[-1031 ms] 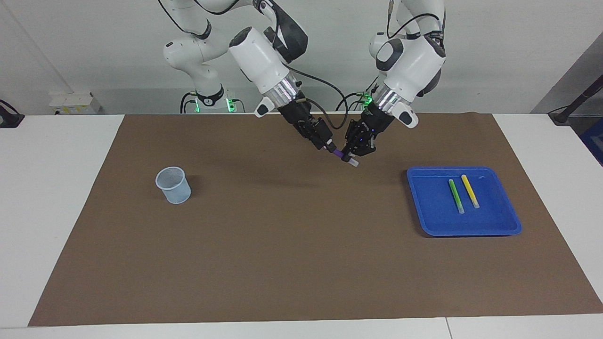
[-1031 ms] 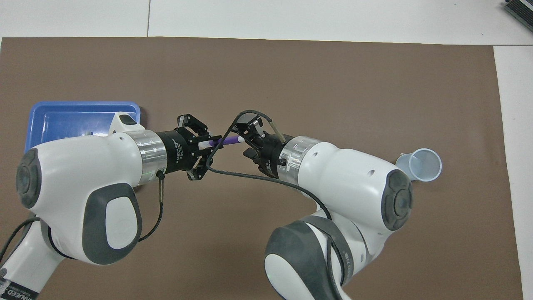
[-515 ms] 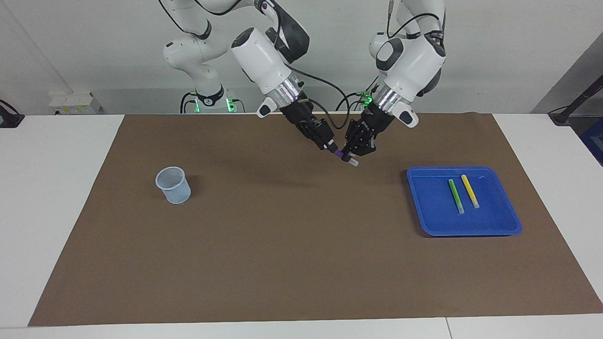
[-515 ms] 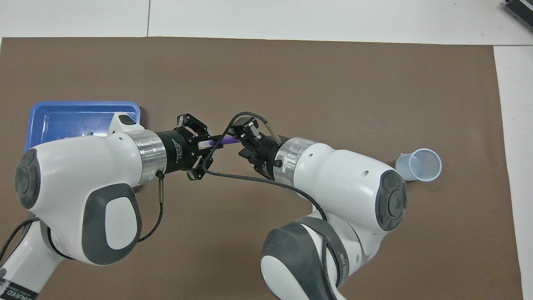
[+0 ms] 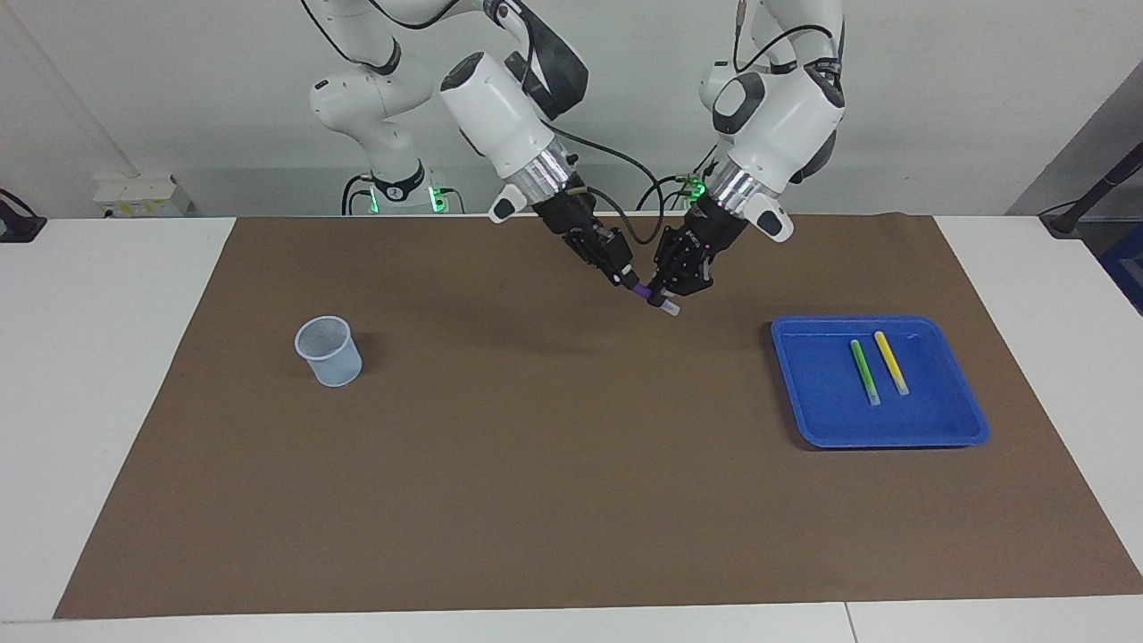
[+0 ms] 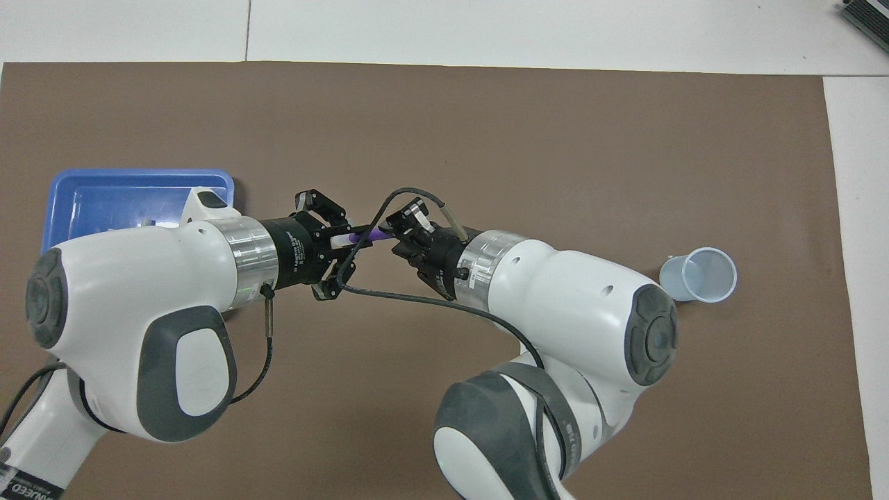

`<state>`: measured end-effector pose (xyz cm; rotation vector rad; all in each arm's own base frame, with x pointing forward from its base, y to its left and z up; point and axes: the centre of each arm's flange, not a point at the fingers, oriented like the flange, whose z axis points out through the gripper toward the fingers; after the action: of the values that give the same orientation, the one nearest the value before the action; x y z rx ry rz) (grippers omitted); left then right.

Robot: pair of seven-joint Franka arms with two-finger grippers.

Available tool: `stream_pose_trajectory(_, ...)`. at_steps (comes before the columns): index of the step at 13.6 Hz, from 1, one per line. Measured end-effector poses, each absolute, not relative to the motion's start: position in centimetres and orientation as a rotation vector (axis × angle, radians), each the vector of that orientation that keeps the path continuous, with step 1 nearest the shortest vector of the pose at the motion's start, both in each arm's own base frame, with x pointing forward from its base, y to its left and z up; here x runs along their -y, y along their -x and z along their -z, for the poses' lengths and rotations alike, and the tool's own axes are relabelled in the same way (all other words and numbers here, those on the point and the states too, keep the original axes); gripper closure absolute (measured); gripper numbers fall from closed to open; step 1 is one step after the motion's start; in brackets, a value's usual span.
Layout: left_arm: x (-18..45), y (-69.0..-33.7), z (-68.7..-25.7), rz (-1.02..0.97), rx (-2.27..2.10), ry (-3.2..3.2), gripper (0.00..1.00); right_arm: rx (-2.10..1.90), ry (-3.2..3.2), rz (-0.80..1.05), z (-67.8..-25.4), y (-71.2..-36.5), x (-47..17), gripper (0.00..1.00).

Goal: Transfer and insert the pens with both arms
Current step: 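Close the right gripper on the purple pen's free end, then open the left gripper while the right gripper pulls the pen away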

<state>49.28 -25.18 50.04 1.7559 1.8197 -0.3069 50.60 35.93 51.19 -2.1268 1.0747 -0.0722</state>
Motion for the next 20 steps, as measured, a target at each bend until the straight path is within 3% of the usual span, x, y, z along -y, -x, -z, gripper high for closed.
stream_pose_trajectory(3,25.2,-49.3,-50.1,0.301,-1.821,-1.745,0.83,-1.099,2.101,0.080,-51.4,-50.8,-35.7,0.79)
stream_pose_trajectory(12,25.2,-49.4,-50.3,0.291,-1.817,-1.738,0.83,-1.102,2.098,0.083,-51.4,-51.0,-35.6,0.80)
stream_pose_trajectory(13,25.1,-49.5,-50.5,0.286,-1.835,-1.704,0.76,-1.105,2.097,0.084,-51.3,-51.0,-35.5,0.80)
stream_pose_trajectory(18,25.7,-49.3,-50.8,0.276,-1.863,-1.632,0.11,-0.920,2.259,0.102,-50.1,-51.8,-33.9,0.81)
stream_pose_trajectory(20,25.5,-49.1,-50.2,0.261,-1.842,-1.665,0.09,-0.776,2.382,0.061,-49.1,-52.4,-31.8,0.81)
